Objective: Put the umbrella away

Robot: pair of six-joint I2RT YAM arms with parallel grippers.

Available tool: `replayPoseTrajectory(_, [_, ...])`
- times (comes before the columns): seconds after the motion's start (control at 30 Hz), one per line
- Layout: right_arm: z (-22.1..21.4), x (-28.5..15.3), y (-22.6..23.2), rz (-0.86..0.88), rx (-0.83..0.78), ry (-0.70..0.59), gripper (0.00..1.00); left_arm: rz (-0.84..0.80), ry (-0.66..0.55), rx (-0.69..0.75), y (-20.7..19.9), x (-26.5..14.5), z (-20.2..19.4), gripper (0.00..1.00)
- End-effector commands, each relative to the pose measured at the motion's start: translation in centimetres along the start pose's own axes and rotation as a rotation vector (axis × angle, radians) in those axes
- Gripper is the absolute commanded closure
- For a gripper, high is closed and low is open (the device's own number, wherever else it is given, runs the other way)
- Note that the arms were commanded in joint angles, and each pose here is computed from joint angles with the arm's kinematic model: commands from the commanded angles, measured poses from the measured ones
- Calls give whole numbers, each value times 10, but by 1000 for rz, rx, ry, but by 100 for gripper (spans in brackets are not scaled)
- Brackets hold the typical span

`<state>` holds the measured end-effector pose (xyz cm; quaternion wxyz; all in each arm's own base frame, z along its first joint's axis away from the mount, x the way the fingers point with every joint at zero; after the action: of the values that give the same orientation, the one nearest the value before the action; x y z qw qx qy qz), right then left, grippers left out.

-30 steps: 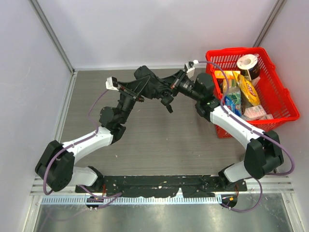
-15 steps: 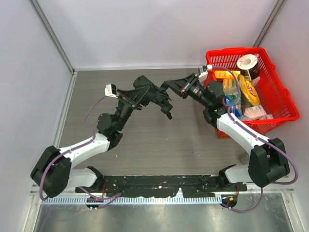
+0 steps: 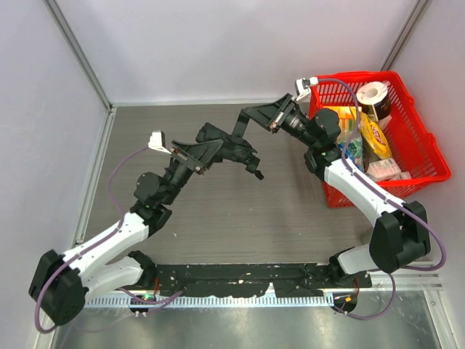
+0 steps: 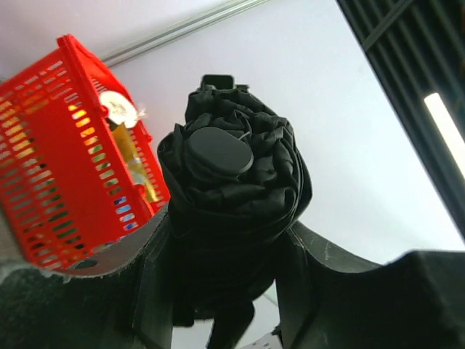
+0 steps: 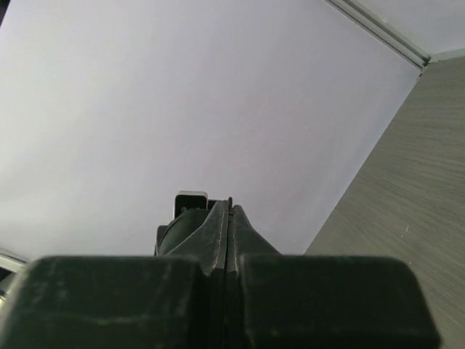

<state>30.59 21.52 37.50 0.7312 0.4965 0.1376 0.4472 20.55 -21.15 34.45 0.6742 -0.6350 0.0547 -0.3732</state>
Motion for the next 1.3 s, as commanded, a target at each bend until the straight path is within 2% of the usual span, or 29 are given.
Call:
replayPoseTrajectory(0.0, [37, -9, 55, 186, -190, -207, 99, 185, 72, 180, 25, -27, -7, 100])
replayPoseTrajectory(0.1, [30, -14, 61, 264, -211, -212, 99, 336, 111, 226, 46, -37, -9, 100])
replayPoseTrajectory(0.23, [13, -12, 63, 307, -241, -158, 100, 415, 64, 230, 53, -40, -4, 100])
replayPoseTrajectory(0.3, [-2, -8, 56, 289, -269, -104, 99, 402, 43, 229, 47, -37, 0, 100])
replayPoseTrajectory(0.43, [-30, -9, 31, 213, -222, -57, 99, 384, 31, 223, 37, -25, 6, 100])
replayPoseTrajectory(0.67, [-75, -30, -29, 21, -178, -3, 99, 421, 27, 143, 50, -29, 8, 100])
replayPoseTrajectory(0.83, [-96, -43, -68, -100, -127, 26, 100, 526, 75, 89, 82, -42, 6, 100])
replayPoseTrajectory(1.1, [-144, -51, -115, -188, -33, 29, 99, 656, 159, 10, 155, -55, -12, 100])
replayPoseTrajectory(1.27, [-163, -59, -142, -264, -25, 42, 99, 691, 169, 30, 172, -53, -13, 100])
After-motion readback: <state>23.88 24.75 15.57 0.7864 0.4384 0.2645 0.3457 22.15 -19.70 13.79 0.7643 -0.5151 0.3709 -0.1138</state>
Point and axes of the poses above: each gripper's point midway between its finger pads, its own x axis out along the fingers, its own y axis along the line the jaws close on, z = x × y, the point moved 8 cm from there along -x, back along the fingers, and after that the axes turned 1 degree about -x, right-handed, at the moved point
